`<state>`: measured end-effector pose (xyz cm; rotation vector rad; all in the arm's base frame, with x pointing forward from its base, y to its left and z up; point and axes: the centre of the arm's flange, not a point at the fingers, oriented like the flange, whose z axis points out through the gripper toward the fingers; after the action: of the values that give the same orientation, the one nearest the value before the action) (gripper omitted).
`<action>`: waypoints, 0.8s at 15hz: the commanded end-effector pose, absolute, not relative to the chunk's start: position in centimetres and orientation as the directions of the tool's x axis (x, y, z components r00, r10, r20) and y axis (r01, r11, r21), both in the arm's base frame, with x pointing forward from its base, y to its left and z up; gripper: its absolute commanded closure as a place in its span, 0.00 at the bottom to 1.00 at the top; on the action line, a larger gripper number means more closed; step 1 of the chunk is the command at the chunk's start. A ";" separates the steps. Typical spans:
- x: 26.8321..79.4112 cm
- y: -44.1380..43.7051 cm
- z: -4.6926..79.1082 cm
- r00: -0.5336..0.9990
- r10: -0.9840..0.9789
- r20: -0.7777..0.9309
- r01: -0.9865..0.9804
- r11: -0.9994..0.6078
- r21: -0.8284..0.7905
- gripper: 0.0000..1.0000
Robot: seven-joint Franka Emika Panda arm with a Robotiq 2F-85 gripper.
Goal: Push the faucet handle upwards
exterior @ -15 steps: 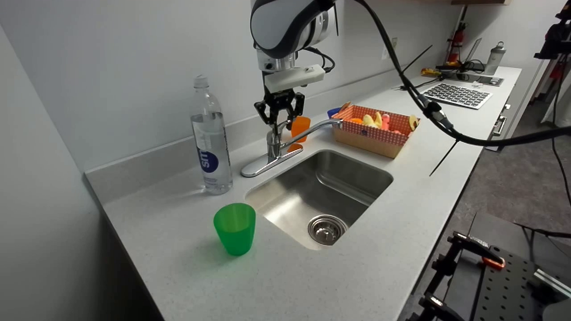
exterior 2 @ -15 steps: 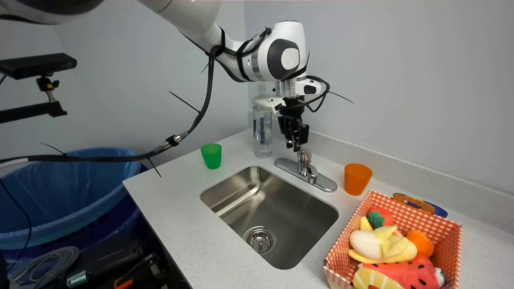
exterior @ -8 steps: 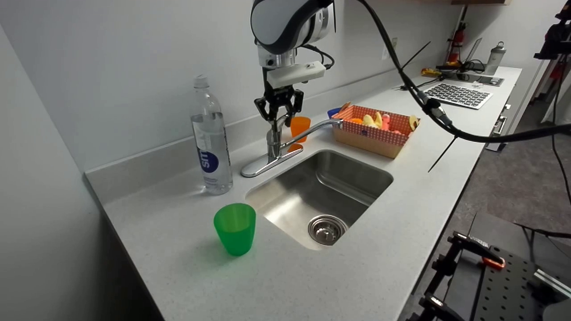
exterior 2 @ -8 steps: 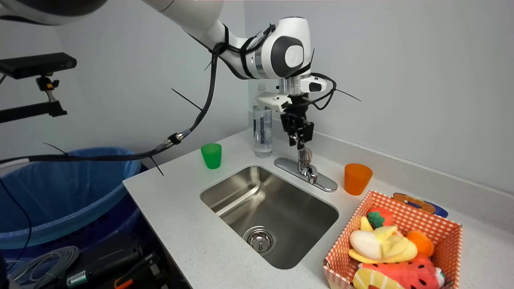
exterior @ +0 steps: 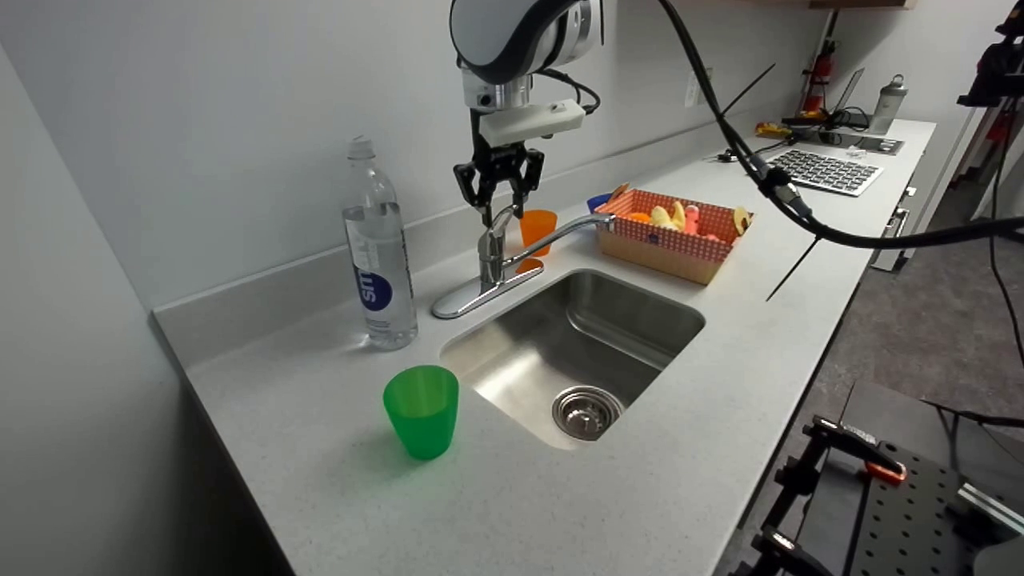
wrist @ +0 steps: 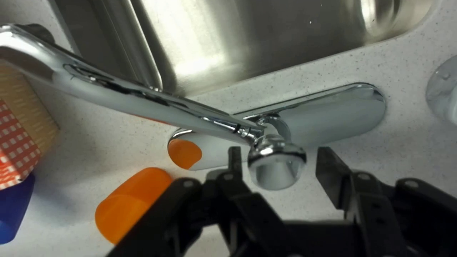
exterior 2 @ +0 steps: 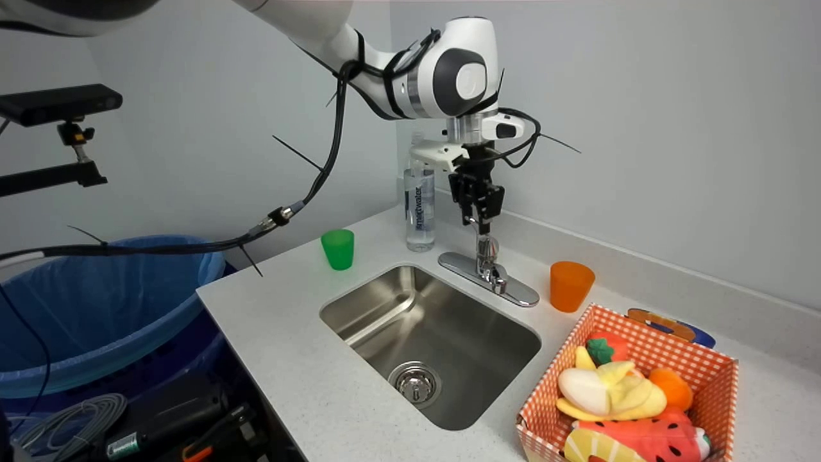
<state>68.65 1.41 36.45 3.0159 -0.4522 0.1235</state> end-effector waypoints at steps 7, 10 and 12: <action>68.2 1.1 43.6 0.948 -0.283 0.144 -0.292 -0.955 0.046 0.00; 68.2 1.3 42.7 0.943 -0.292 0.157 -0.303 -0.952 0.051 0.00; 68.1 1.3 42.8 0.944 -0.292 0.155 -0.303 -0.951 0.052 0.00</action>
<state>68.09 1.32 42.83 3.0229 -0.4639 0.2231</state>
